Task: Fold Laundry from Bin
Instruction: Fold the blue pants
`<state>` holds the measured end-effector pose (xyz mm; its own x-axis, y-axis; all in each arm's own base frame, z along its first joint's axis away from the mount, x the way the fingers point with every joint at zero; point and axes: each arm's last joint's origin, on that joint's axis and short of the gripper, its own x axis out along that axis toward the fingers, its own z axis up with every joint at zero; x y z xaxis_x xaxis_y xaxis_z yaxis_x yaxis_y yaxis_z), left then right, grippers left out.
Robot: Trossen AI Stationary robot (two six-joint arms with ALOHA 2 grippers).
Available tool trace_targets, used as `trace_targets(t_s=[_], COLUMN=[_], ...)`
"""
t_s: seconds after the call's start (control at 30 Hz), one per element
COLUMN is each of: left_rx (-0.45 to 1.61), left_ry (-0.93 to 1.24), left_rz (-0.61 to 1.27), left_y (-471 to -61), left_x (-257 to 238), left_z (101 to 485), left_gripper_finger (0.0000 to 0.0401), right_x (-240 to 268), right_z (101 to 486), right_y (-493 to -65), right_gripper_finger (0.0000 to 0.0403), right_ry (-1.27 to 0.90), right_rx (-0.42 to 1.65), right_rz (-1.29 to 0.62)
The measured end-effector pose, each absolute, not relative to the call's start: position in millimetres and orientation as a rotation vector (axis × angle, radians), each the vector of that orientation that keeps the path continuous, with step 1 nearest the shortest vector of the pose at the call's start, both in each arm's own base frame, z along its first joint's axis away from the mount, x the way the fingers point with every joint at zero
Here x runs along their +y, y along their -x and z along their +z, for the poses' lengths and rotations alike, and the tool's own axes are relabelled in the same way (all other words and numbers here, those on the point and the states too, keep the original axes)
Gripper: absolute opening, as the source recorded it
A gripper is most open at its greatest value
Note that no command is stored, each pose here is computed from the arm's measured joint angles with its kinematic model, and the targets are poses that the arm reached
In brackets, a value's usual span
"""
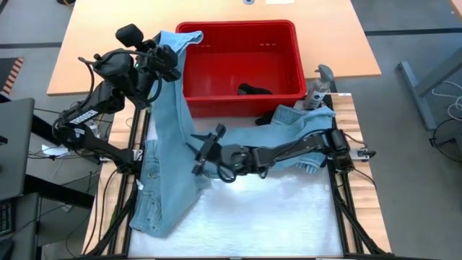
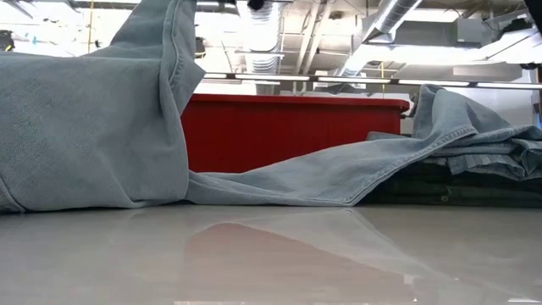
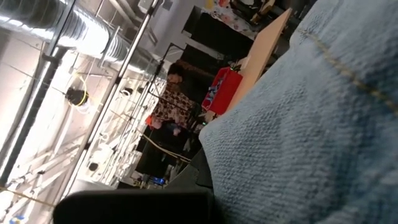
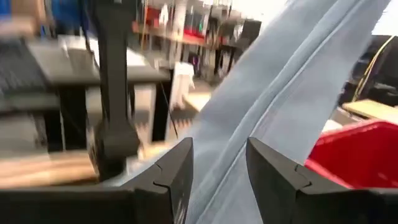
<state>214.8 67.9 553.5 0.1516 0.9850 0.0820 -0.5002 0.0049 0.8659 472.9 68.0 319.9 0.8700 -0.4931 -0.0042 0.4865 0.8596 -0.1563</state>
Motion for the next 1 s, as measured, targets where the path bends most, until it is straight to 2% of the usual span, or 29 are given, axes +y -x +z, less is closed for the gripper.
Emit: trace_targets(t_s=[0.2, 0.4, 0.6, 0.67, 0.8, 1.0], left_rx=[0.674, 0.694, 0.702, 0.695, 0.693, 0.693], left_ry=[-0.901, -0.894, -0.891, -0.884, -0.882, -0.882], left_rz=[1.328, 1.344, 1.35, 1.353, 1.353, 1.353], left_y=[-215, -214, -214, -214, -214, -214], left_x=[68, 68, 68, 68, 68, 68], left_z=[553, 553, 553, 553, 553, 553], left_gripper_finger=[0.0, 0.0, 0.0, 0.0, 0.0, 0.0], right_x=[71, 83, 92, 91, 81, 75], right_z=[308, 314, 336, 339, 335, 318], right_y=[-509, -518, -513, -514, -517, -525], right_gripper_finger=[0.0212, 0.0252, 0.0255, 0.0255, 0.0255, 0.0255], right_ry=[0.238, 0.326, 0.434, 0.404, 0.337, 0.354], right_rx=[0.209, 0.36, 0.342, 0.311, 0.294, 0.328], right_rz=[-0.49, -0.53, -0.654, -0.662, -0.695, -0.697])
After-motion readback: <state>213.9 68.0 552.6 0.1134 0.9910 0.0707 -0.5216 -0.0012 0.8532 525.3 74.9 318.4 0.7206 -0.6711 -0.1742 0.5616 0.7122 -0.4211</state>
